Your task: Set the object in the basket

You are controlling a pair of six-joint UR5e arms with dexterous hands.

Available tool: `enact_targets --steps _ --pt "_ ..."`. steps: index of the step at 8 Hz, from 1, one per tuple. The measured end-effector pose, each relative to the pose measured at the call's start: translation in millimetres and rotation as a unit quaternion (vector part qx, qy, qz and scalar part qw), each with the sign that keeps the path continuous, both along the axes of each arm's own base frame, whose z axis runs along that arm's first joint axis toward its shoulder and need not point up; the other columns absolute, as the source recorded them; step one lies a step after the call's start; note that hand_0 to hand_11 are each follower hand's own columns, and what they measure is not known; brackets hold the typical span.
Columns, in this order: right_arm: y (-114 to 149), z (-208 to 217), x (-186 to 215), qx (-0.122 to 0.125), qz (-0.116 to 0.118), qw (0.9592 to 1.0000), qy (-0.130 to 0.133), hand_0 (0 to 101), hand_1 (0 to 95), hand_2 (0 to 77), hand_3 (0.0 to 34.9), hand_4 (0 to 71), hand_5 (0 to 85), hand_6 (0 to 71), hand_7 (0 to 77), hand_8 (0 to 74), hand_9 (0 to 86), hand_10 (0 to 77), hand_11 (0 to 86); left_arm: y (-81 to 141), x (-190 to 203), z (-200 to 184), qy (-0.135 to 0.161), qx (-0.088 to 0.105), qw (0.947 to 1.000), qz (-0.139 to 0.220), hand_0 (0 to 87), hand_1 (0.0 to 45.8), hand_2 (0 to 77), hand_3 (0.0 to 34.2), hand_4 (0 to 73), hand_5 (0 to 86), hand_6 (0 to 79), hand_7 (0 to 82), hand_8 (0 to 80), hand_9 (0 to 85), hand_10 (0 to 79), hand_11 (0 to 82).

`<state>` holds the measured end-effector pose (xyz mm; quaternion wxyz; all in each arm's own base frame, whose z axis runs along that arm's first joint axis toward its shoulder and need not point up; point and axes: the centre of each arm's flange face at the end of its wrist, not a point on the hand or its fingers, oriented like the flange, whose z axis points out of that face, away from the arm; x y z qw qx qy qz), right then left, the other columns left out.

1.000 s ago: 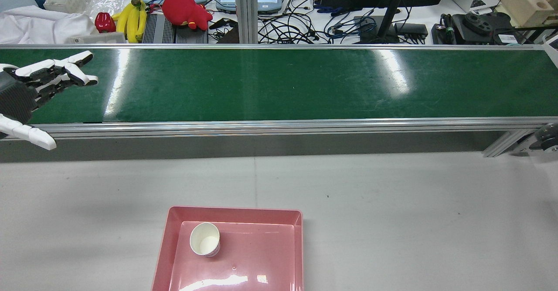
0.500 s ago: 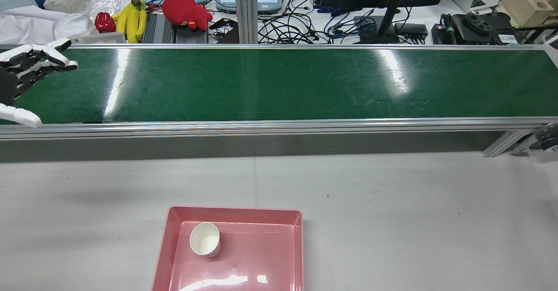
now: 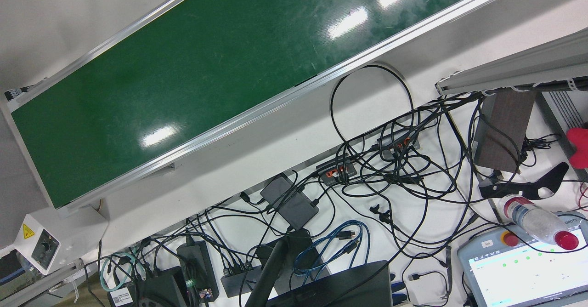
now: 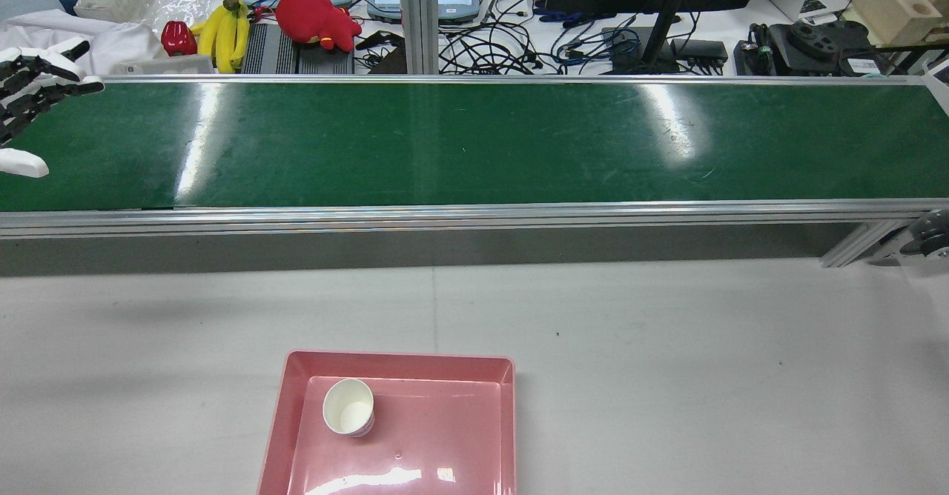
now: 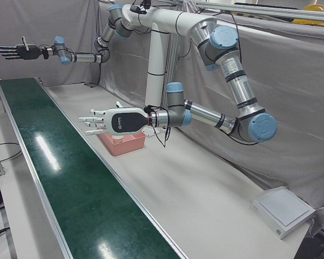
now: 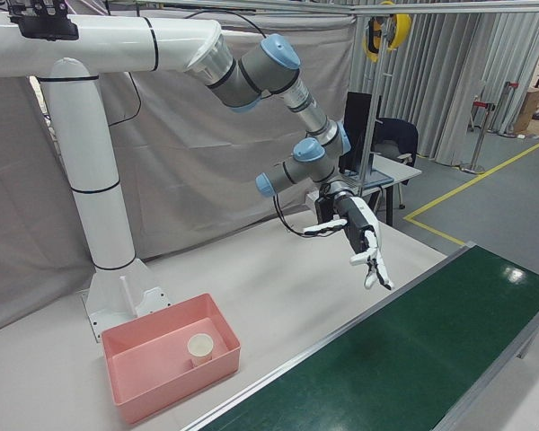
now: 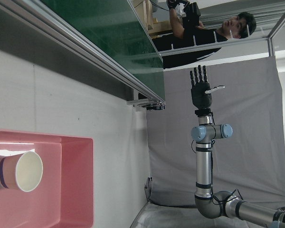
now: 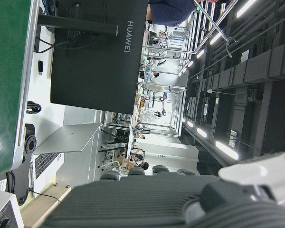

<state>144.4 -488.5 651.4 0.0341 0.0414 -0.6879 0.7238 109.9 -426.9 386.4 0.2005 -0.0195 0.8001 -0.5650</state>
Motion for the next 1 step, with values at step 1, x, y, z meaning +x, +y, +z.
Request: enact_targets --steps 1 --pt "0.0 0.0 0.0 0.000 0.000 1.0000 0.000 0 0.0 0.5 0.0 0.0 0.0 0.0 0.5 0.0 0.0 0.0 0.0 -3.8 -2.6 3.7 0.004 -0.002 1.0000 -0.004 55.9 20.2 1.6 0.0 14.2 39.8 6.5 7.1 13.6 20.2 0.5 1.6"
